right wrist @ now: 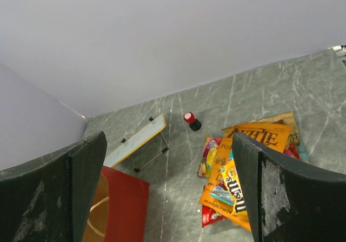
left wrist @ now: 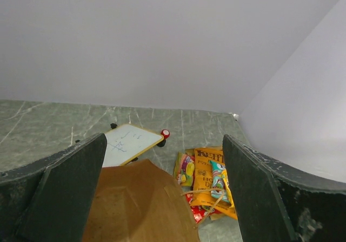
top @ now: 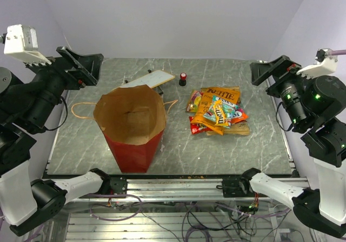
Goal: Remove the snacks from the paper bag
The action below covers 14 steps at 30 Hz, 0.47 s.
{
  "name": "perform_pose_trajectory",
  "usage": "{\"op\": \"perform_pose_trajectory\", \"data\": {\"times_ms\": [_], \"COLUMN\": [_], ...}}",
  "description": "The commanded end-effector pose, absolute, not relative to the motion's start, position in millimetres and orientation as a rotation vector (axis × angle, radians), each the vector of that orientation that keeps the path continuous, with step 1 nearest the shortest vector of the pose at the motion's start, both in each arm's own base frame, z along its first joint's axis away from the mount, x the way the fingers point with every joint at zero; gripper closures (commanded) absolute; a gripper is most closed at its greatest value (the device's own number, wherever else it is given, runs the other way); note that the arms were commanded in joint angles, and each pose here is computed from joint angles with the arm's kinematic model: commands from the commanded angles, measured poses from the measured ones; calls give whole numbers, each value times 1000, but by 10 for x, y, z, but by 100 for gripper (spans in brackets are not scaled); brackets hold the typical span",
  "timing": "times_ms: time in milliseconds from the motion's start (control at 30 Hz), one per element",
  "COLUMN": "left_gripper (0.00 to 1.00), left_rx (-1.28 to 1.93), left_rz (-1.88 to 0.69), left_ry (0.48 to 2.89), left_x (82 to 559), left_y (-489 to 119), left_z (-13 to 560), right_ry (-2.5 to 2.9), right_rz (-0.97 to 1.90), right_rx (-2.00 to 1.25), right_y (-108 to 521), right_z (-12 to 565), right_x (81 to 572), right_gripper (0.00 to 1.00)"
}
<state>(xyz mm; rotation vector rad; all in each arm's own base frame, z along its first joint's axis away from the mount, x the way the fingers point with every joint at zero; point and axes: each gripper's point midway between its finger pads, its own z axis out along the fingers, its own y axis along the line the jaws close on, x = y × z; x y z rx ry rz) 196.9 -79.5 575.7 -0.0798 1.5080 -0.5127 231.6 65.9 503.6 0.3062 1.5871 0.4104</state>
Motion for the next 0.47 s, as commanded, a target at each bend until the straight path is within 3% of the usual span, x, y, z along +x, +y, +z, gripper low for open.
{"op": "perform_pose_trajectory", "data": {"times_ms": [0, 433], "left_gripper": [1, 1], "left_rx": [-112, -151], "left_rz": [-491, -528], "left_ry": [1470, 1469], "left_x": [2002, 1983], "left_y": [-736, -739], "left_z": [5806, 5799], "right_ry": [1551, 1557], "right_rz": [385, 292], "right_rx": [344, 403], "right_y": [549, 362], "right_z": [5174, 5198], "right_x": [2286, 2259], "right_gripper": [0, 0]}}
